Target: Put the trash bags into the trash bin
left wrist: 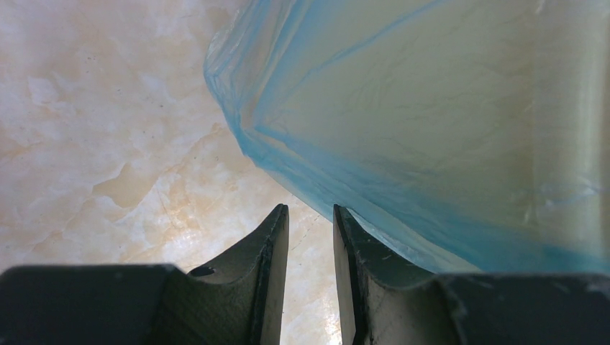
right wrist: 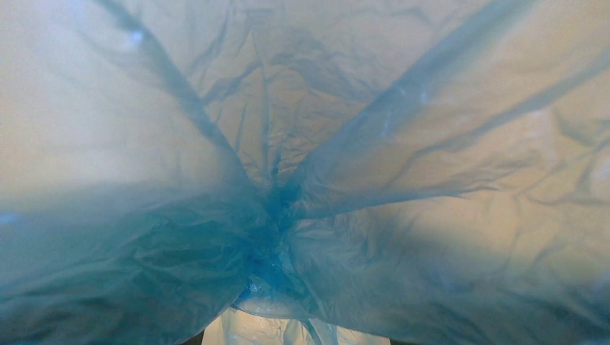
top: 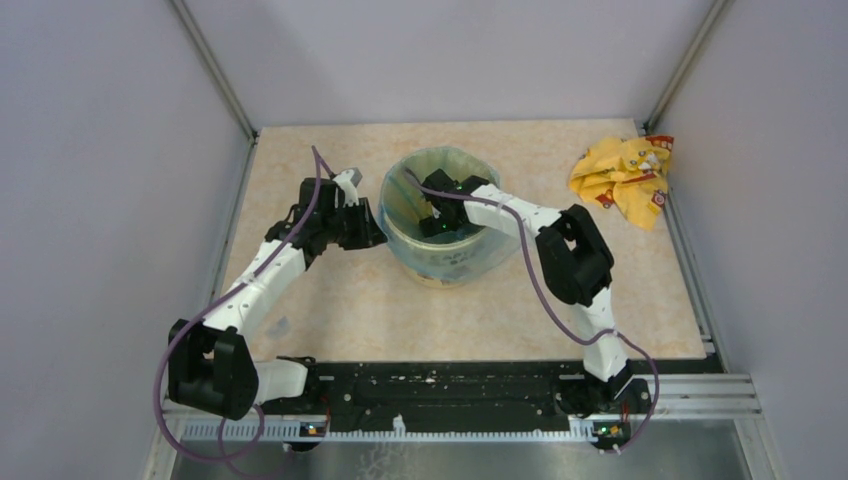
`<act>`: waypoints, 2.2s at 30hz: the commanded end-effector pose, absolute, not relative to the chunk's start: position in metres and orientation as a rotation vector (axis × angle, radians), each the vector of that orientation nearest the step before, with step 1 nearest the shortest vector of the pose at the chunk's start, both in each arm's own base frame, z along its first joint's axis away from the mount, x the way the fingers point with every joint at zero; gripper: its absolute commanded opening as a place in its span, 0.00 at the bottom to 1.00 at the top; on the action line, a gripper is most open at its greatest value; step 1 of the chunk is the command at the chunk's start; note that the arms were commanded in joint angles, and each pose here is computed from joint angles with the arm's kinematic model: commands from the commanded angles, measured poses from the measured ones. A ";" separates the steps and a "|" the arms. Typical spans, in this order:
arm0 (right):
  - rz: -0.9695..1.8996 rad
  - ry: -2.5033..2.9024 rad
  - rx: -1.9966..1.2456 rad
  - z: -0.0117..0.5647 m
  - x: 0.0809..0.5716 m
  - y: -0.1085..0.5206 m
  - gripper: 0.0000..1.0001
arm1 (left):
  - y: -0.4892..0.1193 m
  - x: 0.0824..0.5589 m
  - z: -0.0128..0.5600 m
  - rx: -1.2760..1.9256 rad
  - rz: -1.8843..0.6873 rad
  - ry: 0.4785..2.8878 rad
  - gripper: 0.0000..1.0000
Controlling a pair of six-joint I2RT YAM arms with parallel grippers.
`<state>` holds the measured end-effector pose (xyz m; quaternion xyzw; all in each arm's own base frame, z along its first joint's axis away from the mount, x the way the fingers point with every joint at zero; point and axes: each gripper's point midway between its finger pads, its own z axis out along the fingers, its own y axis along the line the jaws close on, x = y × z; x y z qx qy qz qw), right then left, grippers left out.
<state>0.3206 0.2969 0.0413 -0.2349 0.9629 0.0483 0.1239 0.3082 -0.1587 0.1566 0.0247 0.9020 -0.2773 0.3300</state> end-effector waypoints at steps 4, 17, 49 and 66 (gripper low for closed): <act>0.125 2.785 -0.663 0.027 0.329 0.296 0.73 | -0.165 0.314 0.170 0.094 -0.759 2.304 0.36; 0.158 2.772 -0.661 0.017 0.329 0.299 0.73 | -0.165 0.314 0.172 0.095 -0.759 2.298 0.36; 0.117 2.704 -0.572 0.081 0.343 0.296 0.73 | -0.166 0.315 0.167 0.098 -0.760 2.304 0.36; 0.089 2.678 -0.549 0.104 0.344 0.289 0.72 | -0.167 0.315 0.164 0.097 -0.764 2.308 0.35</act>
